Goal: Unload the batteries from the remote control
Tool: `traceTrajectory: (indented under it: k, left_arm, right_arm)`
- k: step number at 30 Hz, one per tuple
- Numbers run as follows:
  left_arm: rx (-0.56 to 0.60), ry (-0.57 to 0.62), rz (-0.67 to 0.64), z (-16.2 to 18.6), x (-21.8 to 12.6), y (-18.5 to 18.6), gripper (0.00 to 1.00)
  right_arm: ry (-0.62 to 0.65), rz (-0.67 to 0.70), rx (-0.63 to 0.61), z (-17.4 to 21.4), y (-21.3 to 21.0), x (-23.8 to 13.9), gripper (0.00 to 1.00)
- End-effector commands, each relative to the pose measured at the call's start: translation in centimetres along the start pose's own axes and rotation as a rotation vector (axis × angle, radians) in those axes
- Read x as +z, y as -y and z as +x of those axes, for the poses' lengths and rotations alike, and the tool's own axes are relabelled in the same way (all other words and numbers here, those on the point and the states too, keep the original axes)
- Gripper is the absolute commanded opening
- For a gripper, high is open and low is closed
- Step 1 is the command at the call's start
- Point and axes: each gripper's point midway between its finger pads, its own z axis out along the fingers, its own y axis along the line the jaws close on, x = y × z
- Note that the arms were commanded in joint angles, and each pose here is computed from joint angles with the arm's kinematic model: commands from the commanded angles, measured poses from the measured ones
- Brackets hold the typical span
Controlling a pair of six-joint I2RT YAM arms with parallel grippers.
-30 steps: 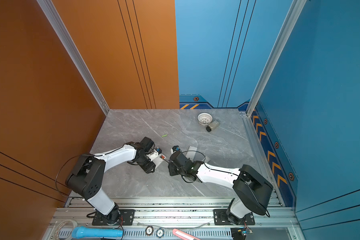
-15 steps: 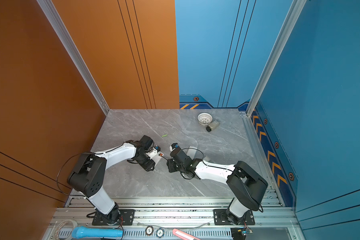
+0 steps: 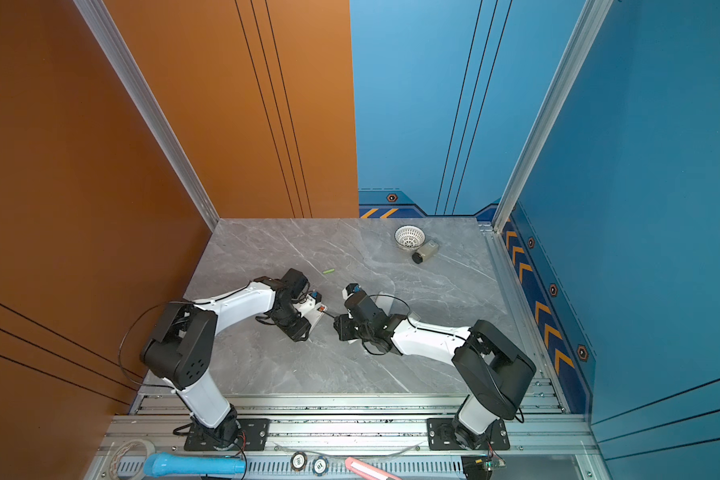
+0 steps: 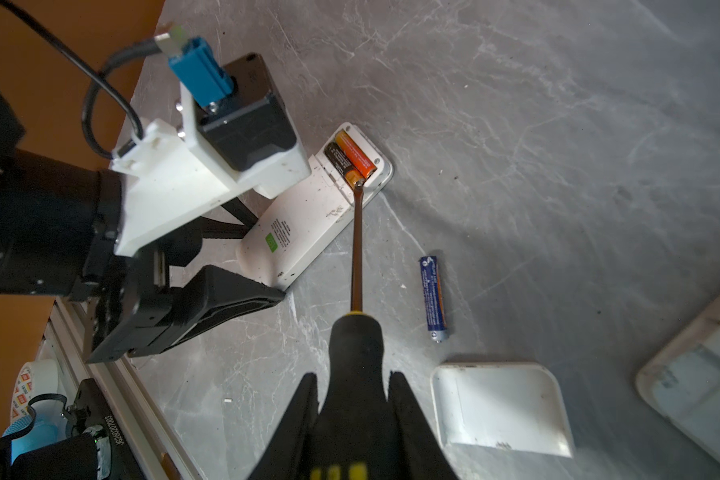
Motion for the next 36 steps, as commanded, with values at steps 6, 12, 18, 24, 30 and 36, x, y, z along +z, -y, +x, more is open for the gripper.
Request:
traceTrajectory:
  k: [6,12,18,24,30,36]
  left_arm:
    - [0.254,0.007,0.257,0.0,3.2,6.0,0.00]
    - [0.247,0.004,0.248,-0.1,3.3,5.8,0.00]
    - [0.238,-0.007,0.242,0.0,3.5,5.7,0.00]
    - [0.233,-0.016,0.239,0.2,3.7,5.6,0.00]
    - [0.230,-0.018,0.234,0.2,3.8,5.5,0.00]
    - [0.228,-0.007,0.225,-0.8,3.5,5.3,0.00]
  right_arm:
    - [0.208,-0.400,-0.024,-5.8,-8.6,-0.6,0.00]
    - [0.237,-0.421,-0.003,-6.7,-8.8,-1.5,0.00]
    - [0.242,-0.441,0.006,-6.9,-9.2,-2.3,0.00]
    - [0.243,-0.471,0.012,-7.3,-10.0,-3.2,0.00]
    - [0.249,-0.491,0.013,-7.5,-10.6,-4.7,0.00]
    - [0.252,-0.511,0.023,-7.6,-11.0,-5.5,0.00]
